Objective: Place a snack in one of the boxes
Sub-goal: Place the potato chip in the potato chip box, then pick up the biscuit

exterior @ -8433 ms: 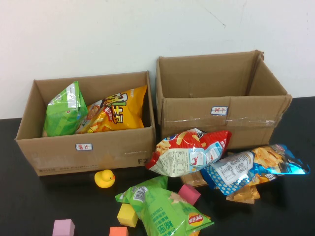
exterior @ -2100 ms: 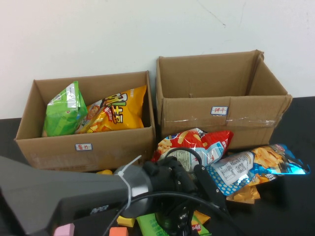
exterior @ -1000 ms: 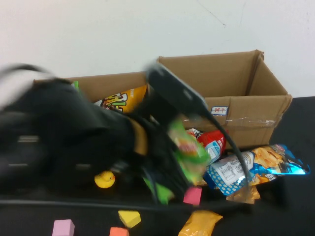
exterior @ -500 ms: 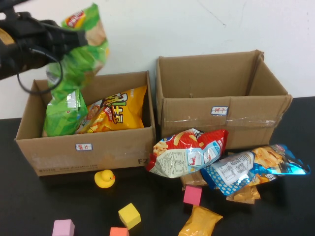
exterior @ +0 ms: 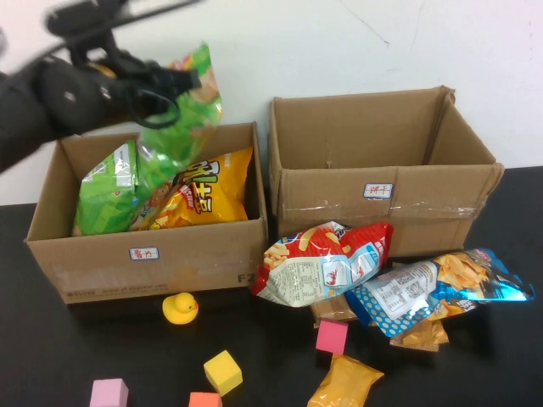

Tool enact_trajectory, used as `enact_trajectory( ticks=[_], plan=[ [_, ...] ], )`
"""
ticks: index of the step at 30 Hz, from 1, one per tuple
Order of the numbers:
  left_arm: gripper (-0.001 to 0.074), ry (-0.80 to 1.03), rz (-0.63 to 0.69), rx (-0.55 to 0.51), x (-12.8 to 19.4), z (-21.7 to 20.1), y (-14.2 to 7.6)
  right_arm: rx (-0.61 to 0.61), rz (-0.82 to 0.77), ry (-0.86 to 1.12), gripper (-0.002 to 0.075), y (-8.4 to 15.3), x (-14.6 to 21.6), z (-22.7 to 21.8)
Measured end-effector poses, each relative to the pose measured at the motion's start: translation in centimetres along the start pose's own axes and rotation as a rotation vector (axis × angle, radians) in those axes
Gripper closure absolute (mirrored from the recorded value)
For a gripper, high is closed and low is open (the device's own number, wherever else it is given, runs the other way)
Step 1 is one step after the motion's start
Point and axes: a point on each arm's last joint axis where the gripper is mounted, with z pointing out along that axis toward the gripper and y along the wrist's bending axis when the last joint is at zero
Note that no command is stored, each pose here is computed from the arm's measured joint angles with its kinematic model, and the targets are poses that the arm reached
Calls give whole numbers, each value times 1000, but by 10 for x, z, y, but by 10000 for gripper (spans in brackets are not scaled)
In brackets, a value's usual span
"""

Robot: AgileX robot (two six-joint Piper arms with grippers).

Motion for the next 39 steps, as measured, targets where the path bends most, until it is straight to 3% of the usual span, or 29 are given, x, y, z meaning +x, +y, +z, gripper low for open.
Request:
enact_trajectory(
  ticks=[5,12,16,20,27,30,32,37,39],
  plan=[
    [734,116,-49,-49,35,51,22,0,0,0,727,0,0,0],
    [702,284,-137,-98,65,73,48,0,0,0,727,0,0,0],
    [508,334,-102,-101,65,69,57,0,0,0,727,0,0,0],
    [295,311,-39,-82,46,50,54,0,0,0,727,0,0,0],
    [234,169,156,-3,-13,-23,23,0,0,0,727,0,0,0],
    [245,114,222,13,-27,-58,13,-4,8,1,727,0,0,0],
    [300,78,253,15,-31,-83,9,-20,46,3,727,2,0,0],
    [610,-10,276,6,-17,-140,6,-124,286,15,727,11,0,-1],
    [672,-22,278,1,-5,-157,8,-184,427,25,727,17,-1,-1]
  ],
)
